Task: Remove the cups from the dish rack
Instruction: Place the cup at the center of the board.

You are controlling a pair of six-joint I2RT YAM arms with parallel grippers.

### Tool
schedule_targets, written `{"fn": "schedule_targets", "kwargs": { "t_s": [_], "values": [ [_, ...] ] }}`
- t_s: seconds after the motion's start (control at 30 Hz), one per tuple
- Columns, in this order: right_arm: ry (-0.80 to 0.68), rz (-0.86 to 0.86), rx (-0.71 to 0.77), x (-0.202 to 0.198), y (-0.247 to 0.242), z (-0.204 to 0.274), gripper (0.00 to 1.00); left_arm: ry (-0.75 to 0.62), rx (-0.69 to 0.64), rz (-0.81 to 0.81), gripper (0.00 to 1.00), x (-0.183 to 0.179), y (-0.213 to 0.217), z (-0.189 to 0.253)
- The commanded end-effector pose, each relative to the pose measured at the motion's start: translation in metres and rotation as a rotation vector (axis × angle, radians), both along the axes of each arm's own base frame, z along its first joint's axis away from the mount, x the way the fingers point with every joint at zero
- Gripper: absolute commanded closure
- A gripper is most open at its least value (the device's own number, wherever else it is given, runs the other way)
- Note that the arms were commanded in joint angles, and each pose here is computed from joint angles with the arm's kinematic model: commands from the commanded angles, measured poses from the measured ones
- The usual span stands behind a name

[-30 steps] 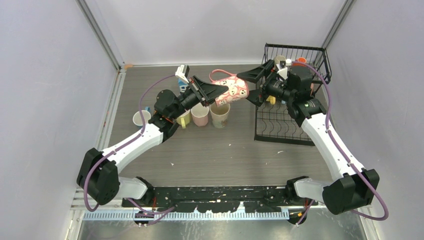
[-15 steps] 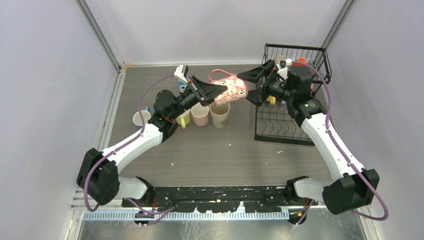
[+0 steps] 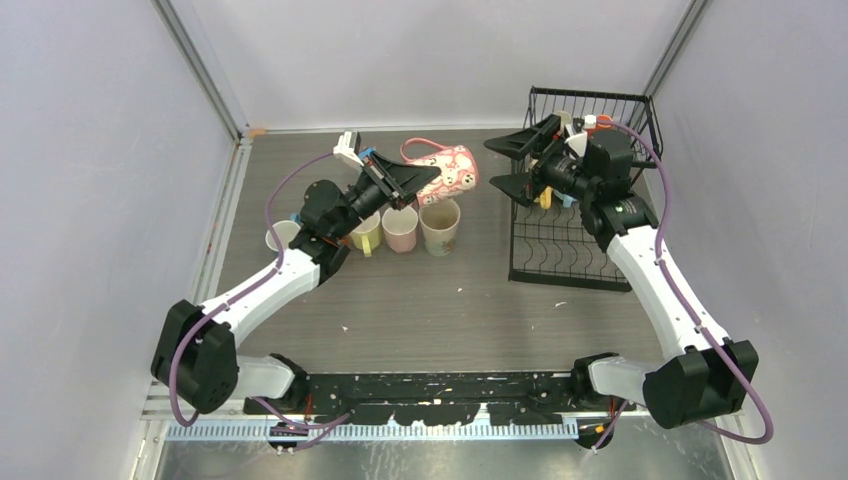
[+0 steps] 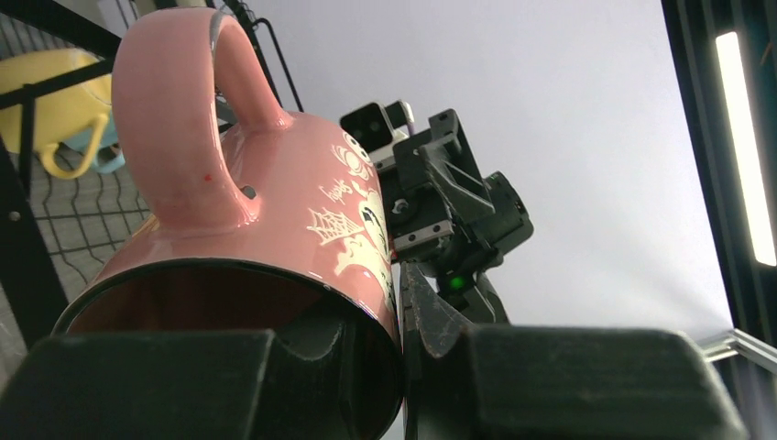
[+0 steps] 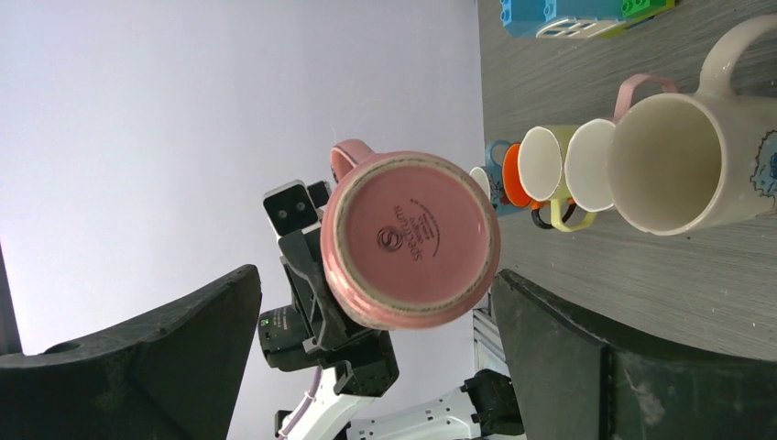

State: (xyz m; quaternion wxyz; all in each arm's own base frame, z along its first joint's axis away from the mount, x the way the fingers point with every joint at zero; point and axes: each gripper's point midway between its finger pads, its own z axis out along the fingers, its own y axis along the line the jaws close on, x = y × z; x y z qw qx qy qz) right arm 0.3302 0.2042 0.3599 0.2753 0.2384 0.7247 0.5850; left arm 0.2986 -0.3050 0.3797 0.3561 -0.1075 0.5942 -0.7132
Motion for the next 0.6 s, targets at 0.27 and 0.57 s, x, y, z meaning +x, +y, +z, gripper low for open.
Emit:
{"fn": "schedule_targets", "kwargs": {
  "t_s": [0.27,0.57],
  "values": [
    [-0.096,-0.046,-0.113,-0.010,-0.013,0.016,0.00,-0.177,-0.056,0.036,1.00,-0.025,0.022,0.055],
    [-0.063,-0.089,-0.325,-0.018,-0.033,-0.010,0.00,-0.146,0.196,-0.008,1.00,-0.051,0.031,0.028]
  ]
}}
